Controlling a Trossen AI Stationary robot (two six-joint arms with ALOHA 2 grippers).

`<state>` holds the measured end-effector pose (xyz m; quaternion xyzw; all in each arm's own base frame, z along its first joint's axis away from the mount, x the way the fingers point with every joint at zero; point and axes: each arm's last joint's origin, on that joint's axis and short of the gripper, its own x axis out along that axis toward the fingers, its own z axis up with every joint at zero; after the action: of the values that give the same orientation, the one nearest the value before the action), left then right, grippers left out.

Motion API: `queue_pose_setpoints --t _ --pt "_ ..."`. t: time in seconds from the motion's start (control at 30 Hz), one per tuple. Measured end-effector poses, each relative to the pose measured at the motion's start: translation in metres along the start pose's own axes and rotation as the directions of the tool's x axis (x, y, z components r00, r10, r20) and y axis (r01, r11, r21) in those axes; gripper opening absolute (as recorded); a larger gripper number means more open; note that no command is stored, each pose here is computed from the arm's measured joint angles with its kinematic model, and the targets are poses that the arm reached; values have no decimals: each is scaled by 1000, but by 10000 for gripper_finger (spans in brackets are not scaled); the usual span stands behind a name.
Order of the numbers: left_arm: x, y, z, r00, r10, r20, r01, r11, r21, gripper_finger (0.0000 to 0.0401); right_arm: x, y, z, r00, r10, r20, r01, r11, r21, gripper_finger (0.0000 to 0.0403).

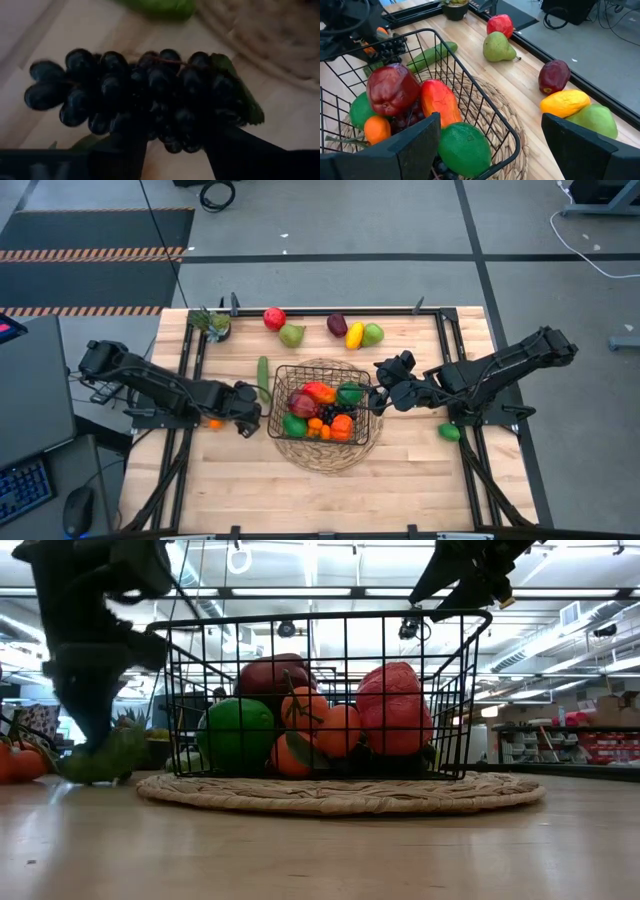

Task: Build produce basket
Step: Put the black grapes into the black wire basket

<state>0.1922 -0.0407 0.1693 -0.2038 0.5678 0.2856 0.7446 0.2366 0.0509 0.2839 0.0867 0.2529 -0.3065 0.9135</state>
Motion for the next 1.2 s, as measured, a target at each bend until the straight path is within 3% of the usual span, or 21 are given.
queue_pose_setpoints --t 0.2,0.43,0.6,0.77,1.03,1.2 --pt "-12 -4 8 999 6 36 -7 999 33 111 0 0 0 1000 0 0 0 1000 -2 349" --pt "-19 -1 7 999 49 -11 -49 998 50 13 0 0 0 1000 0 0 0 1000 -3 349" --pt "-34 -2 12 997 61 -41 -58 996 65 12 0 0 0 1000 0 0 0 1000 -8 349" --pt "-68 -4 24 996 87 -34 -84 993 87 6 0 0 0 1000 0 0 0 1000 -11 349" --pt "-141 1 46 991 119 64 -124 989 76 5 0 0 0 1000 0 0 0 1000 -18 349" --pt "-181 -1 60 980 20 200 -31 998 53 5 0 0 0 1000 -4 2 4 999 -37 349"
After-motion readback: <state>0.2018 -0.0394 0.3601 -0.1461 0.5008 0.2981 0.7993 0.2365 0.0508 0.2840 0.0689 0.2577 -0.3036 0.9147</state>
